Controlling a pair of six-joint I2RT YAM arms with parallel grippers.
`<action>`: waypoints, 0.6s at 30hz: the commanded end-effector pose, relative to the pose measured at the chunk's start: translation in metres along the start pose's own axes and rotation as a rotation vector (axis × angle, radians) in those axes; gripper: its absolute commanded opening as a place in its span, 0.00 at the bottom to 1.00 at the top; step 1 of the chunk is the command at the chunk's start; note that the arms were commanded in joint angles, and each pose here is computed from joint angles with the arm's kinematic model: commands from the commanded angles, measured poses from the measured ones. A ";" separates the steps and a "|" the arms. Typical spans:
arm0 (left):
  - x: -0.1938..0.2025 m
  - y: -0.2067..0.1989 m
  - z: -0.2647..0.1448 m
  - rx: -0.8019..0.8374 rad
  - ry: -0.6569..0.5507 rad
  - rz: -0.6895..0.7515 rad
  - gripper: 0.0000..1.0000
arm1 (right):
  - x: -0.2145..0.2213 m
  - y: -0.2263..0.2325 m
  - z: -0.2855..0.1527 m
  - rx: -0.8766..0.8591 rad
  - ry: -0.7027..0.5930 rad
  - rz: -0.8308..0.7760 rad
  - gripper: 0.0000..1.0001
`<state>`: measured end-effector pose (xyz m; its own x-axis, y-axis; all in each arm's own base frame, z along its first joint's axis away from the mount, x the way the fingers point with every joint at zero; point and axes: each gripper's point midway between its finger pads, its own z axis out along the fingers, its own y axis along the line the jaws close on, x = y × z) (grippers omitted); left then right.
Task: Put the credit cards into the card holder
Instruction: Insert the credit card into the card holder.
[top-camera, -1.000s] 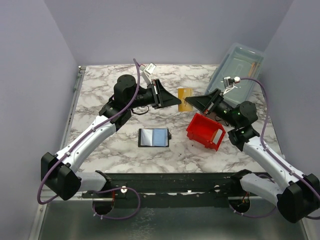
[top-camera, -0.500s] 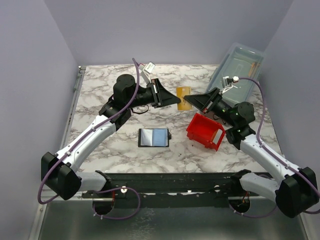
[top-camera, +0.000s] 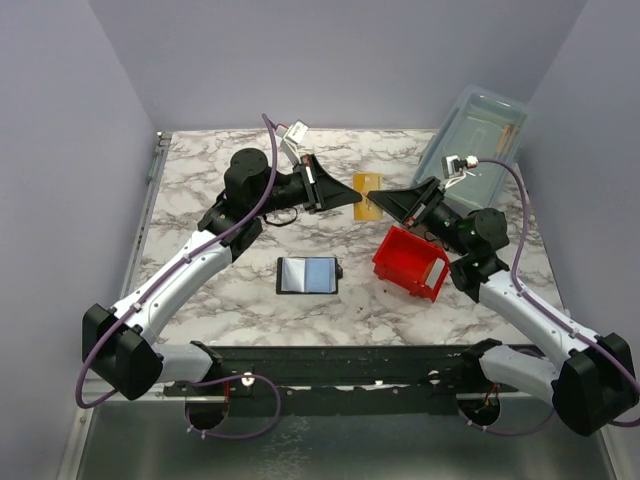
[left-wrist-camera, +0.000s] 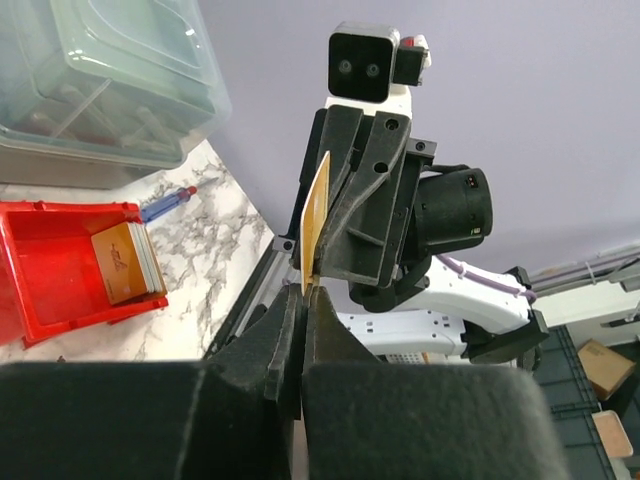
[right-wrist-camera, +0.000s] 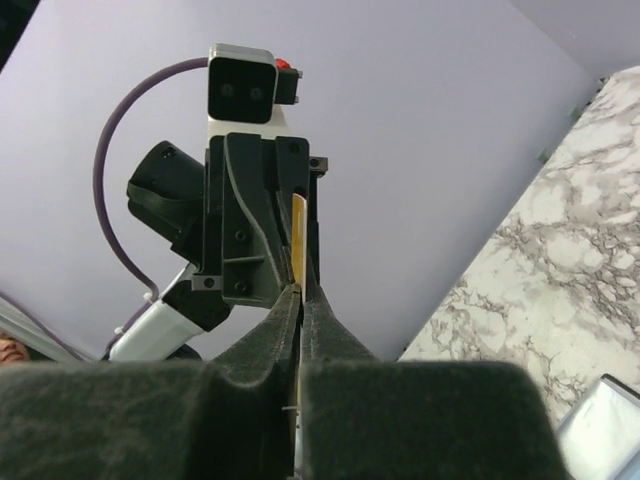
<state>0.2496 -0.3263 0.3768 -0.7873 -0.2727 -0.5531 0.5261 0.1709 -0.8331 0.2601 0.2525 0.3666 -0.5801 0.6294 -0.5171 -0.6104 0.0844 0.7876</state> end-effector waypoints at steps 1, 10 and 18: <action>-0.002 -0.002 -0.007 -0.006 -0.023 0.031 0.00 | 0.005 -0.020 0.000 0.076 0.004 -0.025 0.08; 0.036 0.149 -0.088 -0.726 0.266 0.022 0.00 | 0.038 -0.118 -0.038 0.538 0.232 -0.186 0.57; 0.064 0.240 -0.147 -1.009 0.390 -0.159 0.00 | 0.128 -0.173 -0.026 0.737 0.532 -0.178 0.57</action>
<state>0.3048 -0.2001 0.1861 -0.9135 -0.1250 -0.3872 0.1181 0.8292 -0.5463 0.2942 0.2774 0.2088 -0.7259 0.2959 -0.6209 -0.3635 0.6013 0.7116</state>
